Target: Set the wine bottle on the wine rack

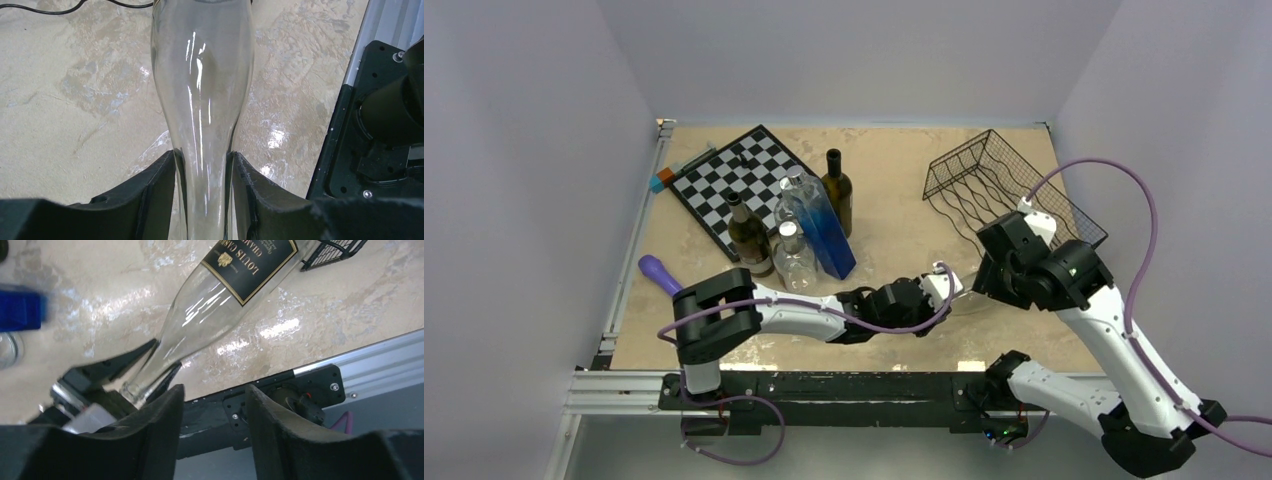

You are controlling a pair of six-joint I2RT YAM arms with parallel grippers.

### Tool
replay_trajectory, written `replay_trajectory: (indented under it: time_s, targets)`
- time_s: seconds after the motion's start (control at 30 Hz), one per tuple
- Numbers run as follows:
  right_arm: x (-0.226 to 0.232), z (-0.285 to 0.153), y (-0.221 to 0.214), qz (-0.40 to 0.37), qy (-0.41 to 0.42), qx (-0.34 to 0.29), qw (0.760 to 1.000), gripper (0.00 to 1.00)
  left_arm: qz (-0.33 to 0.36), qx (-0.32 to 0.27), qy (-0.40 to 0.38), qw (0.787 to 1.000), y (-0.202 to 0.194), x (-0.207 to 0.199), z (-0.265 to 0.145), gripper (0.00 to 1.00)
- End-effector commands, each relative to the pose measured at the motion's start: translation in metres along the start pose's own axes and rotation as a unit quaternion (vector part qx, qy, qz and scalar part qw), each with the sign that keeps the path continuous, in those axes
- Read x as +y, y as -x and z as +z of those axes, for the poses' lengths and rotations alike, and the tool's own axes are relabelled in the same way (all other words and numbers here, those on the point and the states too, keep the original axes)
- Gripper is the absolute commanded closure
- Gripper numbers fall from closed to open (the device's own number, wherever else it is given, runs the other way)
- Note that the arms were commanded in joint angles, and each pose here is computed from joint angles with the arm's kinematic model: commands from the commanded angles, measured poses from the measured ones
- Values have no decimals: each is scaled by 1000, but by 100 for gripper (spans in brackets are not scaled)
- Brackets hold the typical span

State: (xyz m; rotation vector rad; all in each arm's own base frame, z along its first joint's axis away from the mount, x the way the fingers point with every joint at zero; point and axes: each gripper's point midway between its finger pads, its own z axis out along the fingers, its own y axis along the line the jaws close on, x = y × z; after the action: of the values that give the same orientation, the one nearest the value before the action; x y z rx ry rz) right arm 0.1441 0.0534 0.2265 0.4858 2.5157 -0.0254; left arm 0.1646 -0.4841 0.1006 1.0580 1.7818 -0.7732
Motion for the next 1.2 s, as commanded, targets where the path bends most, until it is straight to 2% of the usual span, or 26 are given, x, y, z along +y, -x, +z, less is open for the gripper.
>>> replay_trajectory:
  time_s: [0.0,0.17,0.33,0.7,0.97,1.17]
  targets:
    - [-7,12,17,47,-17,-20,999,52,-18,-213,25,976,121,-4,-16,100]
    - [-21,21,32,93,-34,-35,994,55,-23,-220,29,975,122,-8,-18,100]
    - [-49,24,34,138,-84,-46,986,50,-14,-227,9,974,129,-24,-16,100]
    - [-103,54,35,281,-174,-46,943,50,-27,-221,0,975,131,-34,-6,100]
    - [-129,81,66,311,-205,-51,926,45,-37,-220,-7,975,136,-37,-8,100]
    - [-138,107,82,301,-205,-38,931,41,-38,-221,-12,974,137,-39,-10,100]
